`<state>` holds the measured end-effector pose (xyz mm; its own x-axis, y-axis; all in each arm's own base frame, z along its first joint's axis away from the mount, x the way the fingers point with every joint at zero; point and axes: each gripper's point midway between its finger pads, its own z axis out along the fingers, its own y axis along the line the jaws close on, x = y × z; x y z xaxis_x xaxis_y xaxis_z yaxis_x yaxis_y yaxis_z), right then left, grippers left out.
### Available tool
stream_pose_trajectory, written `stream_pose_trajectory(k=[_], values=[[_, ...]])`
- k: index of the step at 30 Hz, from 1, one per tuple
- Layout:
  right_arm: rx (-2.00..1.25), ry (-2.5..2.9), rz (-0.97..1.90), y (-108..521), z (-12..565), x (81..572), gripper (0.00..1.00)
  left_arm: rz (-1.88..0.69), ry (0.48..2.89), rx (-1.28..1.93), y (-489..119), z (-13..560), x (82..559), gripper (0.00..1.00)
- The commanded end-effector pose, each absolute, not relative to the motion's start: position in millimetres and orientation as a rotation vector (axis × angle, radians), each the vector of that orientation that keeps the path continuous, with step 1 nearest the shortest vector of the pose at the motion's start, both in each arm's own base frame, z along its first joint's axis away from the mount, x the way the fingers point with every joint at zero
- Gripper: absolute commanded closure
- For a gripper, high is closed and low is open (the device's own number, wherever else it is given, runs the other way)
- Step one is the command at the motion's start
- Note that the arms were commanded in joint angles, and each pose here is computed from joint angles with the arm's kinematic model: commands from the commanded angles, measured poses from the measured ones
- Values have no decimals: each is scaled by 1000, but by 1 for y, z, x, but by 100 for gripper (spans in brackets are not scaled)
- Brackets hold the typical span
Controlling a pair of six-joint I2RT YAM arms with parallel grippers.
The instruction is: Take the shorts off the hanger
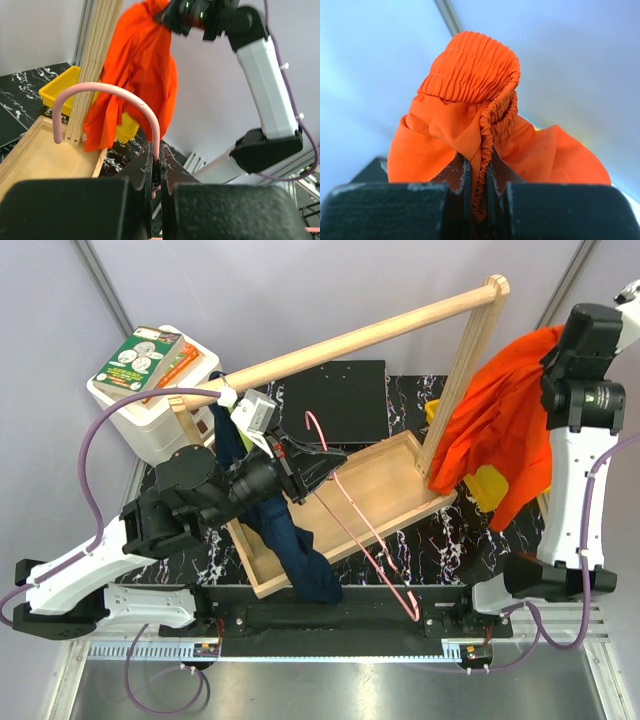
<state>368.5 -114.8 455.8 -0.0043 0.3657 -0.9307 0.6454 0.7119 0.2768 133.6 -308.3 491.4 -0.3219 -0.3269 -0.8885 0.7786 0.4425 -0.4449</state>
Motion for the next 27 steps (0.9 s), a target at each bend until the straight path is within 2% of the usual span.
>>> stream_pose_trajectory(k=[1,13,20,27], values=[[784,1486,-323,-135,500,382,100,-1199,1466,438,-304,507,128,100],[837,1393,-342,-193,501,430,100,-1182,1491,467,-316,501,131,100],[702,1410,-306,-185,525,454,100,-1155,1519,461,-315,487,135,100],[614,1558,-184,-167,471,493,100,-1162,1519,461,-318,487,134,100]])
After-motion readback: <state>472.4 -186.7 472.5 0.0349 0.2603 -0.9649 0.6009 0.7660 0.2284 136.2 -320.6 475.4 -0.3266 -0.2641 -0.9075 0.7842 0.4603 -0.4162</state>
